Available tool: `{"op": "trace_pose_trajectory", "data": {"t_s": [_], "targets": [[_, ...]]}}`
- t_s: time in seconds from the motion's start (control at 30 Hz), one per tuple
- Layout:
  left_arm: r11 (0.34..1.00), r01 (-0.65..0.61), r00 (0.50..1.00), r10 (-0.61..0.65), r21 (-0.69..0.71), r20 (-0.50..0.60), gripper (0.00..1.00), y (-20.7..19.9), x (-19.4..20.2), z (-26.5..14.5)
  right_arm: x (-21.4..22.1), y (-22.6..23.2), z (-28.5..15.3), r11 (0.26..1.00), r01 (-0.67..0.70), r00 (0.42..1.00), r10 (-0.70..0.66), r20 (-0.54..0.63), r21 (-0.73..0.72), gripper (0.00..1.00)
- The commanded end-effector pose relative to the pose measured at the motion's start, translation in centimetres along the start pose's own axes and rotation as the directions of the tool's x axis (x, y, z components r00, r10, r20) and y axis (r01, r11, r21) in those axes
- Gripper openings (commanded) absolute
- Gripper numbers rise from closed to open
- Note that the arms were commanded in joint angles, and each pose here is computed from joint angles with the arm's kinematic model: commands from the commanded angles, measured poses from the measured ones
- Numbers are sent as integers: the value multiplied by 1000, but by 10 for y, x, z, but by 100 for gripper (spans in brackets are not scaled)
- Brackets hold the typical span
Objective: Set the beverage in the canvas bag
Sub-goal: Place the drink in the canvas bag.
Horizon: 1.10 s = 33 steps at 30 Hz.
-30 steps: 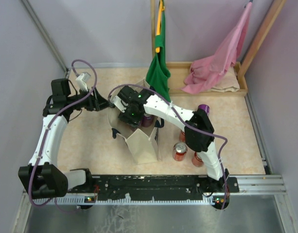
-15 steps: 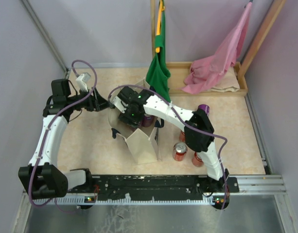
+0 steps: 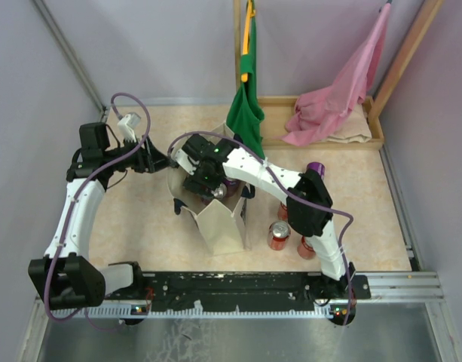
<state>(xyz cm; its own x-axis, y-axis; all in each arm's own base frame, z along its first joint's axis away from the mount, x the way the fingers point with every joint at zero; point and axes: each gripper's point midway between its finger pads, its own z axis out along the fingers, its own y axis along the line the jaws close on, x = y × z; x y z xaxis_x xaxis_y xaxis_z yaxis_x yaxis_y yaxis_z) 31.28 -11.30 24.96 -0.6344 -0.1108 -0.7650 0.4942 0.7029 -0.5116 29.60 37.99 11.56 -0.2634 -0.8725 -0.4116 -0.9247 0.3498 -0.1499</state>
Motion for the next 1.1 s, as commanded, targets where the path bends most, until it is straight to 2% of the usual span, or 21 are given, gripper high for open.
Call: {"op": "trace_pose_trajectory", "data": {"t_s": [0.0, 0.47, 1.07], "targets": [[999, -33, 999, 34, -8, 36, 70, 1, -9, -2, -20, -5, -34, 997, 66, 994, -70, 86, 48, 83], [1000, -31, 999, 31, 3, 34, 70, 0, -9, -1, -33, -18, -48, 988, 72, 987, -91, 135, 135, 83], [1000, -20, 999, 20, 10, 28, 70, 1, -7, 1, -42, -16, -56, 988, 75, 981, -97, 165, 135, 83]]}}
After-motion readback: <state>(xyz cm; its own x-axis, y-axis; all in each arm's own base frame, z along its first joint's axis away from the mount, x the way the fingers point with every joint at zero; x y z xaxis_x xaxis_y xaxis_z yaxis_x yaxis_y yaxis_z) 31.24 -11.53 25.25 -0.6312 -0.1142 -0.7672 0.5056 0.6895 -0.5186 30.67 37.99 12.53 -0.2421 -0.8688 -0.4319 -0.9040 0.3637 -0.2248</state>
